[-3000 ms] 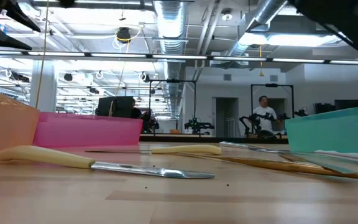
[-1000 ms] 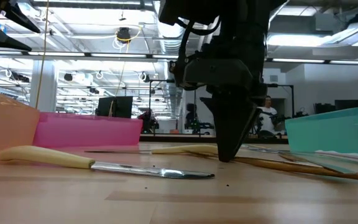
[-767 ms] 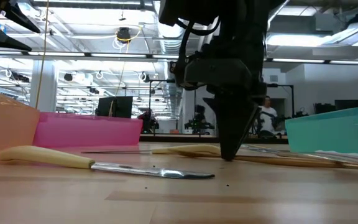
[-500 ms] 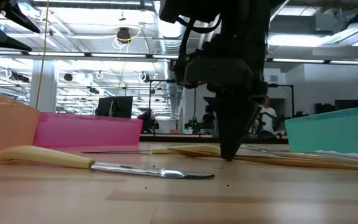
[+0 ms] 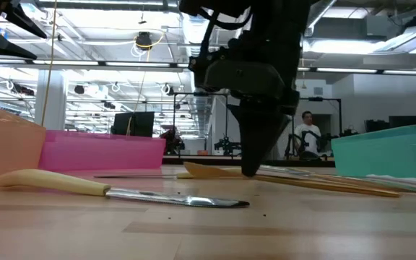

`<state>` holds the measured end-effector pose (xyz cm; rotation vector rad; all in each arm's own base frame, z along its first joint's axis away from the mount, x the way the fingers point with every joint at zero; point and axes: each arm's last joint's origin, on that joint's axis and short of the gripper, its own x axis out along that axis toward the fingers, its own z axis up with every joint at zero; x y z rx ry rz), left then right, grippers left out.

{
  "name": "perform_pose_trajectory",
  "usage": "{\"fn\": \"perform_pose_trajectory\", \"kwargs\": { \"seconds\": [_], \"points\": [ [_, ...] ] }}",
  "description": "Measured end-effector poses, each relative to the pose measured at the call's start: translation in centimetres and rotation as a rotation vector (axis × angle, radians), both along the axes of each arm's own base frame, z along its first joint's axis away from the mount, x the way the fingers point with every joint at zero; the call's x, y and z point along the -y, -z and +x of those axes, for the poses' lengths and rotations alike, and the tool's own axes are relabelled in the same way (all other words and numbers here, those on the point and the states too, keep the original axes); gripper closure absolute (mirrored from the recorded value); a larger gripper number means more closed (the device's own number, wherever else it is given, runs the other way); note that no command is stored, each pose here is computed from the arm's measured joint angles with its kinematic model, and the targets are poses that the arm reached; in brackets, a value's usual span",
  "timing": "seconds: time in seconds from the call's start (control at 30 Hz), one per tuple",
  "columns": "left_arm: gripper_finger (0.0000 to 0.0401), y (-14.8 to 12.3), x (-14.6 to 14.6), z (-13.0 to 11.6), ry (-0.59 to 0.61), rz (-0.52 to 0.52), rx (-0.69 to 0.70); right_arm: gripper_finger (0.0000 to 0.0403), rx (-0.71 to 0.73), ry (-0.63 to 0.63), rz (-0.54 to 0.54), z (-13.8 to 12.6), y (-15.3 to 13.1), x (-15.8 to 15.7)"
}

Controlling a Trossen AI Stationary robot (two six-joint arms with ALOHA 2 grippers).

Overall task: Sort silverware by color (type)
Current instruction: Put the bottom left gold knife into the red bin

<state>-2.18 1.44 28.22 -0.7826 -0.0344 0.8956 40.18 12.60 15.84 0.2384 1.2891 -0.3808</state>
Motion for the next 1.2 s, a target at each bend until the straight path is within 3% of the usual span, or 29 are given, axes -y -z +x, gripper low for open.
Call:
{"fn": "perform_pose_trajectory", "kwargs": {
  "seconds": [0.43,0.7,1.2],
  "points": [
    [0.0154,0.0,0.0,0.0,0.0,-0.001,0.001,0.0396,0.123,-0.075,-0.036,2.5,-2.5,2.0],
    [0.0154,0.0,0.0,0.0,-0.004,-0.01,0.011,0.0396,0.363,-0.089,-0.027,5.0,-3.6,3.3],
    [0.0154,0.0,0.0,0.0,-0.003,-0.006,0.006,0.0396,0.617,-0.091,-0.044,7.3,-5.3,5.2]
  ]
}}
